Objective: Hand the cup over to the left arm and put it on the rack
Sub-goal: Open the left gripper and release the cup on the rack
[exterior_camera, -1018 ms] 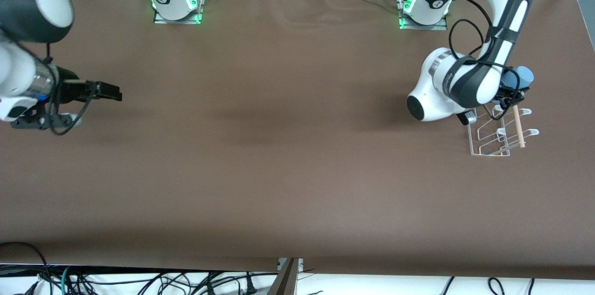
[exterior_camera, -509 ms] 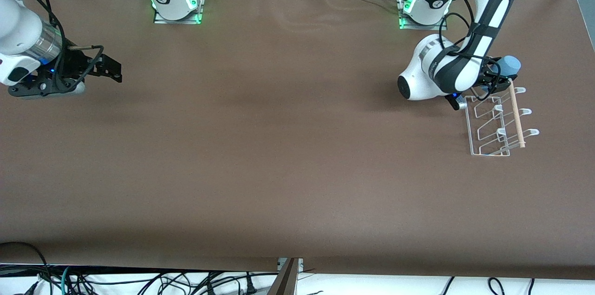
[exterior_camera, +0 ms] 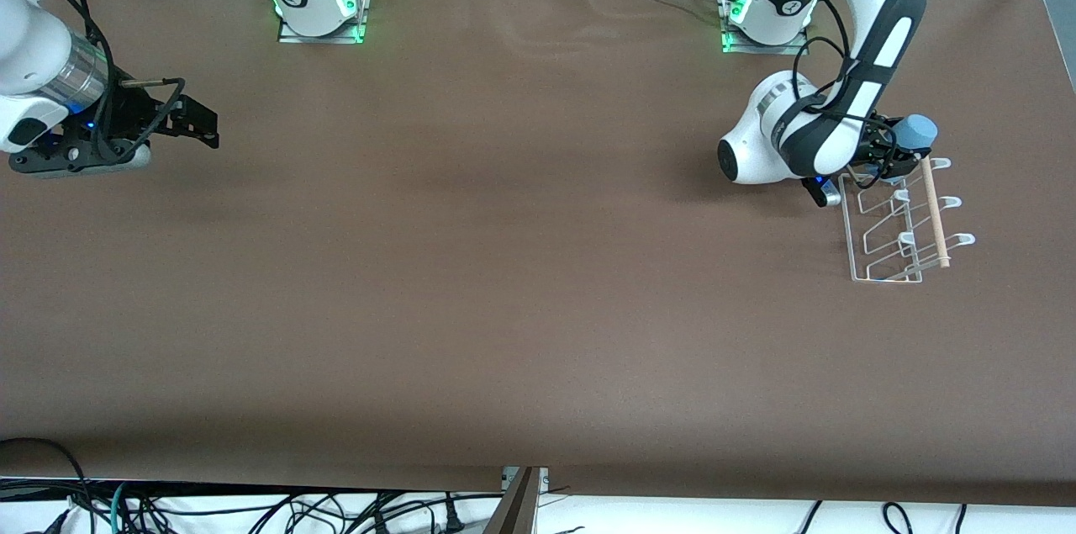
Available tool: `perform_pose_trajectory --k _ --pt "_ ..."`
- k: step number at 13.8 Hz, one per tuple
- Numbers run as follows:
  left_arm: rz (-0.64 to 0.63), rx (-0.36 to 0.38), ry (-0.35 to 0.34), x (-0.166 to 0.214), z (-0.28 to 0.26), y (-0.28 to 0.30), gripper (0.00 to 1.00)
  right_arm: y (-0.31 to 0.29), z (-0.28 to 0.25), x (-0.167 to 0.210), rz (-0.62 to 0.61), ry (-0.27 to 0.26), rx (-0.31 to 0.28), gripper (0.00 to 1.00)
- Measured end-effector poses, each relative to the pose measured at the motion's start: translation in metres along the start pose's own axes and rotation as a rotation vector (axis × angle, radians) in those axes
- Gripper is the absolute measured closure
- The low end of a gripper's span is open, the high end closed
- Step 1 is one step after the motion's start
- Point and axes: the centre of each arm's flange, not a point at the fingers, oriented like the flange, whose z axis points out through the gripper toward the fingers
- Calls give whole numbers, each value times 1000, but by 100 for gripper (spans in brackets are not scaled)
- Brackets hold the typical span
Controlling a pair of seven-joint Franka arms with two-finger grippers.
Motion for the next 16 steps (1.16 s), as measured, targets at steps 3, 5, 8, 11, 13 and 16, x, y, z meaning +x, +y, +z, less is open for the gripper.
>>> perform_pose_trajectory --k 3,5,8,11,13,16 --pt "-16 13 -1 1 0 -1 10 -9 -4 6 -45 11 -1 0" --pt "-50 9 10 -5 -3 -11 0 -14 -9 8 -59 22 -2 0" --pt "-133 -54 47 -25 -7 -45 0 -15 -11 8 -63 26 -3 0" --pt "-237 -255 117 -58 -14 -90 0 -15 -11 8 -63 26 -3 0" --pt "-313 -442 208 -88 -21 -125 0 -15 -11 8 -62 26 -4 0" --pt "-457 -740 424 -149 -43 -180 0 -14 -11 10 -62 27 -4 0"
